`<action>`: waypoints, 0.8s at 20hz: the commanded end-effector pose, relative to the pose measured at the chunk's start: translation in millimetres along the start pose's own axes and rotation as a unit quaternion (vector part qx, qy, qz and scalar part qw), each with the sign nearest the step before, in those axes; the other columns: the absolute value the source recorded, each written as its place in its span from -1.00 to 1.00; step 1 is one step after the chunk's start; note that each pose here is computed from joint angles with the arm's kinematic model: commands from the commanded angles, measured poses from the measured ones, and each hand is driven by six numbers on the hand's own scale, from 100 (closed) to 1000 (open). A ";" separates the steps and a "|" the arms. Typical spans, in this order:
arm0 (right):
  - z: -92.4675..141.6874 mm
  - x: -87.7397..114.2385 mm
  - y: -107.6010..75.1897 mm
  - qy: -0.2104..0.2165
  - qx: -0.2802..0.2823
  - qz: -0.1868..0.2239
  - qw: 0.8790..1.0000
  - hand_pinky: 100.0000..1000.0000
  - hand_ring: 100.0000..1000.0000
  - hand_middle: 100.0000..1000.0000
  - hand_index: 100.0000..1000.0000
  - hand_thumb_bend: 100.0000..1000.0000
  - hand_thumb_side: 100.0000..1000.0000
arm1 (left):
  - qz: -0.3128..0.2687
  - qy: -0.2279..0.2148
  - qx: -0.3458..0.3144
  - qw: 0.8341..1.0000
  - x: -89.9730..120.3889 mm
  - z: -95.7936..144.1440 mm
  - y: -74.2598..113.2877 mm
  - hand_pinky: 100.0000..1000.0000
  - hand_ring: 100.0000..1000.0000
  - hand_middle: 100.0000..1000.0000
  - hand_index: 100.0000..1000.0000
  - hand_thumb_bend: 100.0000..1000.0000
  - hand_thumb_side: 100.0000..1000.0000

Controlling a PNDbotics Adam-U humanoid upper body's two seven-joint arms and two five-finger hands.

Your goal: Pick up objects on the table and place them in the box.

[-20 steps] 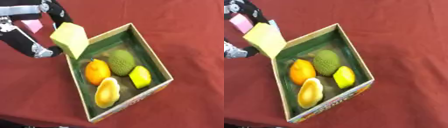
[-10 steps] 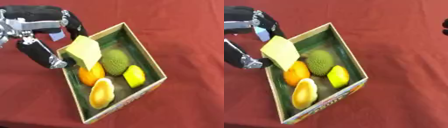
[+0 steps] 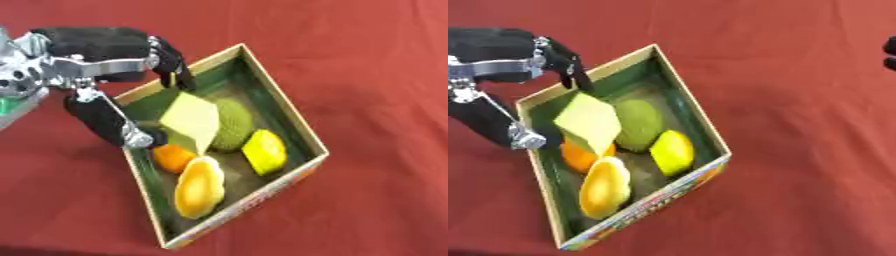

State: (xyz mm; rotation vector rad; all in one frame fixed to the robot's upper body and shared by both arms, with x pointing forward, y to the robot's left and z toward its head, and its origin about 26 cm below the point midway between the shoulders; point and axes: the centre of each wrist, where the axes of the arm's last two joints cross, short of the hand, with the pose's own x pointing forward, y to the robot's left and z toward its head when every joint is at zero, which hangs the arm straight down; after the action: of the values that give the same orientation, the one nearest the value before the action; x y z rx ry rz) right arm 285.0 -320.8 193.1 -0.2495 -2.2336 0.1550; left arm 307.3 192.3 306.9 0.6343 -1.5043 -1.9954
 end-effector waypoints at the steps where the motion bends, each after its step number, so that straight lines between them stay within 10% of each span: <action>1: -4.1 7.0 -2.2 -0.012 0.003 0.004 1.000 0.65 0.58 0.34 0.64 -1.00 0.45 | -0.018 0.013 0.001 1.000 -4.0 -0.2 4.0 0.65 0.56 0.58 0.79 -0.03 -0.61; 10: -4.0 7.1 -3.0 -0.012 0.000 0.003 1.000 0.65 0.58 0.34 0.64 -1.00 0.44 | 0.010 0.040 0.037 0.998 -19.4 17.9 3.7 0.63 0.51 0.49 0.72 -0.07 -0.80; 16: -3.6 7.3 -5.9 -0.016 -0.007 0.008 1.000 0.65 0.58 0.34 0.64 -1.00 0.44 | 0.042 0.142 0.121 0.982 -51.5 65.9 14.8 0.63 0.49 0.44 0.64 -0.04 -1.00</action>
State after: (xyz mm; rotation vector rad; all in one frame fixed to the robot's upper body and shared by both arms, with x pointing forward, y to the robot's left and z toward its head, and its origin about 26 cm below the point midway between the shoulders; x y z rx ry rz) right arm 284.7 -321.8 193.3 -0.2501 -2.2393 0.1363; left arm 309.2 256.8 320.1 0.8014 -1.5555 -1.6541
